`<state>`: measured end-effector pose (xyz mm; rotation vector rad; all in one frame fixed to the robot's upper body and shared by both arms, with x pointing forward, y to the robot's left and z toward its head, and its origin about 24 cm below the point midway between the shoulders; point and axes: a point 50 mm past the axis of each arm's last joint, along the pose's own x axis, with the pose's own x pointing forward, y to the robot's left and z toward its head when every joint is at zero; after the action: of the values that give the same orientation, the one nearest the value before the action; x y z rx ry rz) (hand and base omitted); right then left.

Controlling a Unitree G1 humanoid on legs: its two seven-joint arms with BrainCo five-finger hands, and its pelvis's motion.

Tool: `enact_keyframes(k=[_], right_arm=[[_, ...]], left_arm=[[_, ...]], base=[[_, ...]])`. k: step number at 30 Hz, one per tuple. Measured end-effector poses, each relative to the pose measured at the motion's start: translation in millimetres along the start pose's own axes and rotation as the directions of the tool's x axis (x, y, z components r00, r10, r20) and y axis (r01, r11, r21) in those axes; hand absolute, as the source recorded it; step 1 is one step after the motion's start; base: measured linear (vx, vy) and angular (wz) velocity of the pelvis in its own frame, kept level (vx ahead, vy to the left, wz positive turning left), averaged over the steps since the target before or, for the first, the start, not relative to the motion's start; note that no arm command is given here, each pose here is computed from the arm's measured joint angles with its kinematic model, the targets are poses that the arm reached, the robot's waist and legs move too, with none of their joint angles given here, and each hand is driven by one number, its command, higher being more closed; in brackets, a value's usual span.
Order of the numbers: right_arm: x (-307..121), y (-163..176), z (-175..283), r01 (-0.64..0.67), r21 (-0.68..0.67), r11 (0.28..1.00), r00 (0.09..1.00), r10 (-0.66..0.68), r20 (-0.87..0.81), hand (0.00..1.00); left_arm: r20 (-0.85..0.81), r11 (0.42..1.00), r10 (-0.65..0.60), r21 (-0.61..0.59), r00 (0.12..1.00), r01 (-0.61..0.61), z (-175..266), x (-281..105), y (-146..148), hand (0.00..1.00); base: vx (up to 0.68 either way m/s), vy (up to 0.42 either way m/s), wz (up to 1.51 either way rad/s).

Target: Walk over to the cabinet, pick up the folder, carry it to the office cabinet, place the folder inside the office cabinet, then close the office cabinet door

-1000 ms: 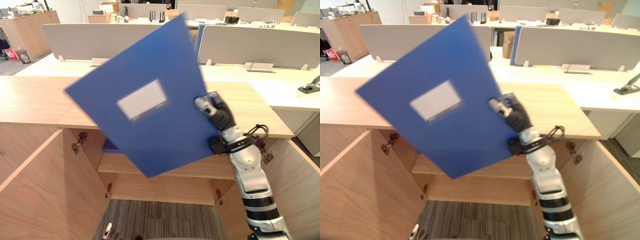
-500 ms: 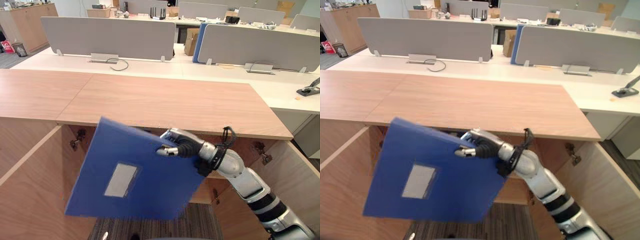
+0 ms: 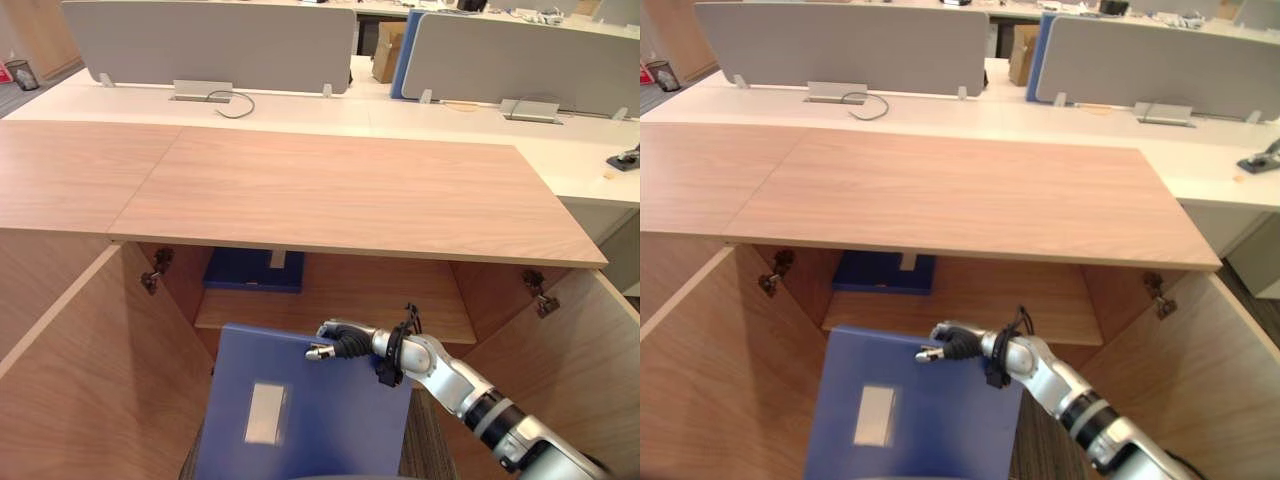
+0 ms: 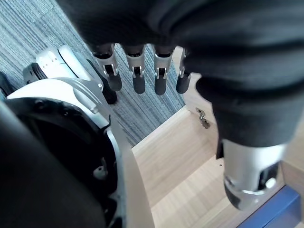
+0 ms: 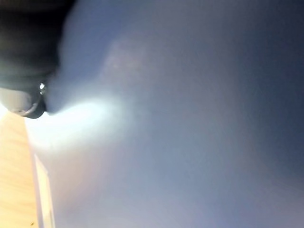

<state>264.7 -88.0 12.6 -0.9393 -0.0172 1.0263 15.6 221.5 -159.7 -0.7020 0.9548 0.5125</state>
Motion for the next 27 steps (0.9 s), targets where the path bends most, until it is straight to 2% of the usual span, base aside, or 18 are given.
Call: enact_keyframes(k=[4, 11, 14, 17, 19, 20, 21, 24, 27], right_arm=[[4, 5, -19, 0.028, 0.051, 0.998, 0.995, -0.023, -0.102, 1.00], [-1, 20, -62, 0.124, 0.226, 0.966, 0.943, -0.044, -0.329, 1.00], [-12, 22, -84, 0.261, 0.360, 0.896, 0.897, -0.087, -0.434, 1.00], [-23, 13, -96, 0.457, 0.492, 0.741, 0.845, -0.188, -0.501, 1.00], [-31, 1, -103, 0.600, 0.579, 0.552, 0.789, -0.287, -0.543, 1.00], [-33, -3, -104, 0.629, 0.596, 0.500, 0.772, -0.314, -0.552, 1.00], [-38, -13, -107, 0.677, 0.620, 0.397, 0.736, -0.363, -0.571, 1.00], [-51, -39, -110, 0.742, 0.647, 0.175, 0.639, -0.476, -0.604, 1.00], [-60, -63, -102, 0.703, 0.708, -0.063, 0.545, -0.591, -0.594, 1.00]], left_arm=[[-0.002, 1.000, -0.013, 0.026, 1.000, 0.013, 3, 3, -4, 0.00], [-0.003, 0.999, -0.035, 0.030, 0.999, 0.035, 4, 8, -16, 0.00], [0.026, 0.998, -0.054, 0.038, 0.998, 0.053, 12, 10, -21, 0.00], [0.035, 0.997, -0.068, 0.038, 0.997, 0.067, 15, 10, -25, 0.00], [0.043, 0.996, -0.080, 0.039, 0.996, 0.079, 18, 11, -27, 0.00], [0.046, 0.996, -0.084, 0.039, 0.995, 0.082, 19, 11, -28, 0.00], [0.052, 0.995, -0.092, 0.041, 0.994, 0.090, 21, 12, -31, 0.00], [0.060, 0.995, -0.097, 0.045, 0.993, 0.094, 24, 13, -34, 0.00], [0.058, 0.994, -0.103, 0.044, 0.993, 0.101, 24, 15, -38, 0.00]], base=[[-0.02, -0.108, 0.14], [0.08, -0.074, 0.22], [0.12, -0.016, 0.17], [0.09, 0.001, 0.01], [0.05, 0.037, 0.02], [0.01, 0.064, 0.06], [-0.03, 0.054, 0.14], [-0.07, 0.070, 0.29], [-0.07, 0.050, 0.34]])
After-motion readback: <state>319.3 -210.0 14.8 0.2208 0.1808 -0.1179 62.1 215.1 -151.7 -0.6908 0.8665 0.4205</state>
